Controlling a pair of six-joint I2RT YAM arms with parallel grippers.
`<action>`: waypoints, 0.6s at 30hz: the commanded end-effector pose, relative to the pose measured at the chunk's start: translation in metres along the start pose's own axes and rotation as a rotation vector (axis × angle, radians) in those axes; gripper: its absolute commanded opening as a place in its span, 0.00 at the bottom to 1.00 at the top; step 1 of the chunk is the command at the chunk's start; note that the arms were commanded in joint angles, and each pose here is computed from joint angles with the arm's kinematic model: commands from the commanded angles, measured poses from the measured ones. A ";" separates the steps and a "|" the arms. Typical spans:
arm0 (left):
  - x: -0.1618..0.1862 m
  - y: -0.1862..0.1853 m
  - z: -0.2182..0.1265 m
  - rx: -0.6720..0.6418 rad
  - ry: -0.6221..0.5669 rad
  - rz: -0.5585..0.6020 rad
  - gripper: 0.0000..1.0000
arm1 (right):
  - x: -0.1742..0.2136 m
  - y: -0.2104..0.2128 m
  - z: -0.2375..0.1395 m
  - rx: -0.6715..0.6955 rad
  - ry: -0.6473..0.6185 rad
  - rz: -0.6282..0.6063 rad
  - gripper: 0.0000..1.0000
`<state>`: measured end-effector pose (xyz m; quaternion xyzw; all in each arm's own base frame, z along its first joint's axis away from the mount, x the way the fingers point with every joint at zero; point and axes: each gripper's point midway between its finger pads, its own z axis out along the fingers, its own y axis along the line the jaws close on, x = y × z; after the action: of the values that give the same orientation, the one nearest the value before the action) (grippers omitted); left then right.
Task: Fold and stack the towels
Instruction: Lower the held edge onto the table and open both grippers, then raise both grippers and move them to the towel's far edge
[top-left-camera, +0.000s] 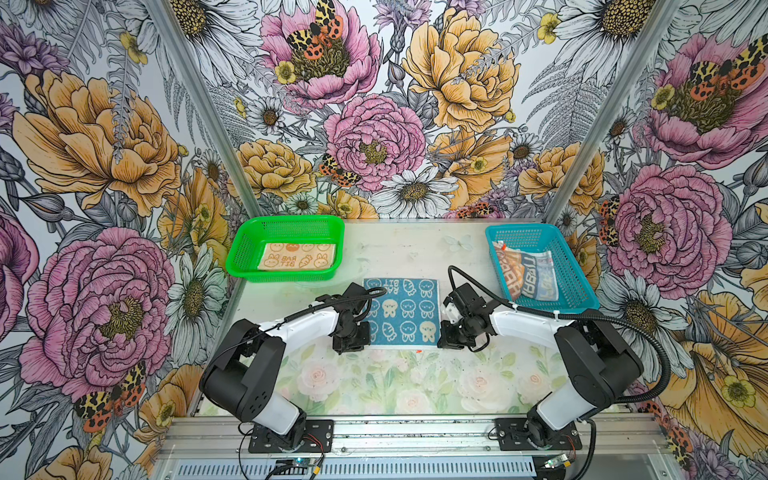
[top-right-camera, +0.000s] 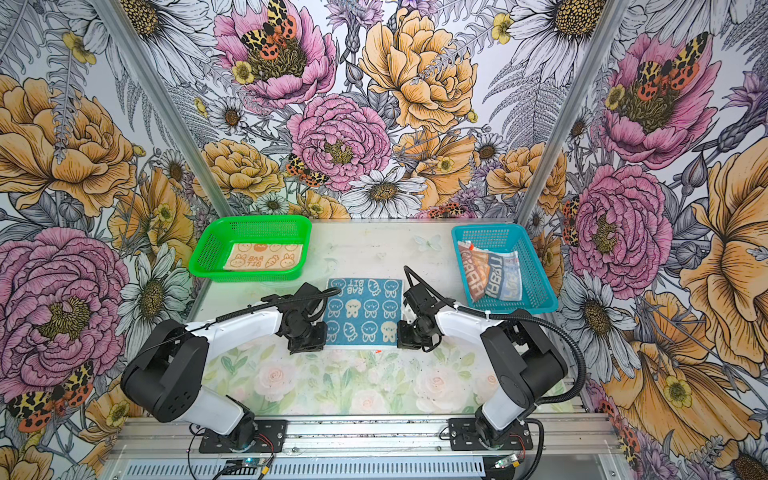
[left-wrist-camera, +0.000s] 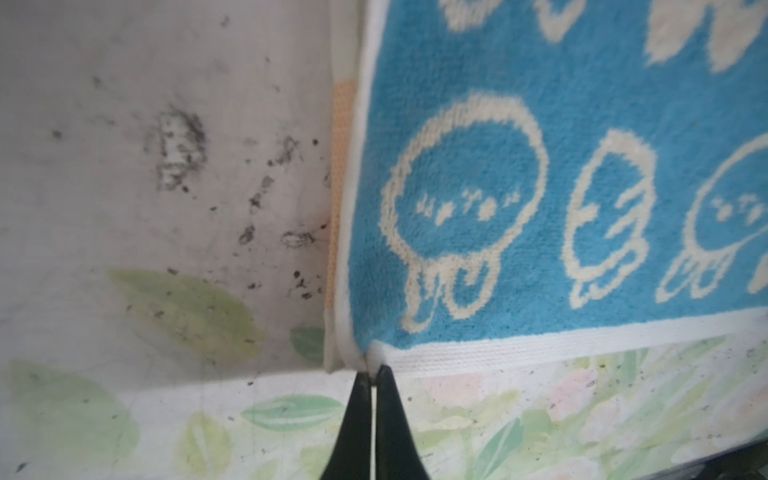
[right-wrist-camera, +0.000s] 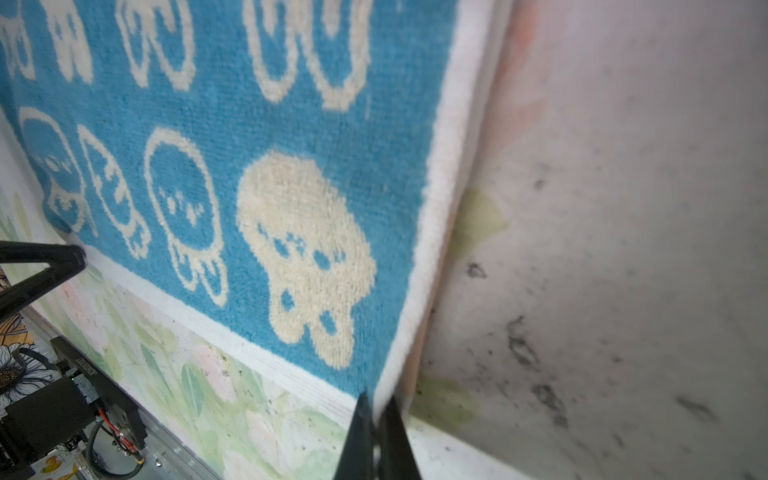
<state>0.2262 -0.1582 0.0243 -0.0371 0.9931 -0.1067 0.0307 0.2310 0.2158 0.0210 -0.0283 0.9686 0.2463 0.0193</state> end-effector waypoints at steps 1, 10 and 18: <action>0.006 0.023 0.006 -0.110 0.007 -0.023 0.00 | 0.009 -0.029 0.007 0.131 0.024 0.031 0.00; -0.007 0.016 -0.005 -0.100 -0.030 -0.017 0.41 | 0.004 -0.016 0.002 0.111 -0.001 0.011 0.36; -0.064 -0.021 -0.092 -0.024 -0.256 0.028 0.99 | -0.016 0.026 -0.051 0.012 -0.134 -0.036 0.99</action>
<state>0.2596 -0.1555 0.0727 -0.0379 0.9927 -0.0755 0.0859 0.2331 0.2159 0.0459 -0.0281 0.9694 0.2387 0.0496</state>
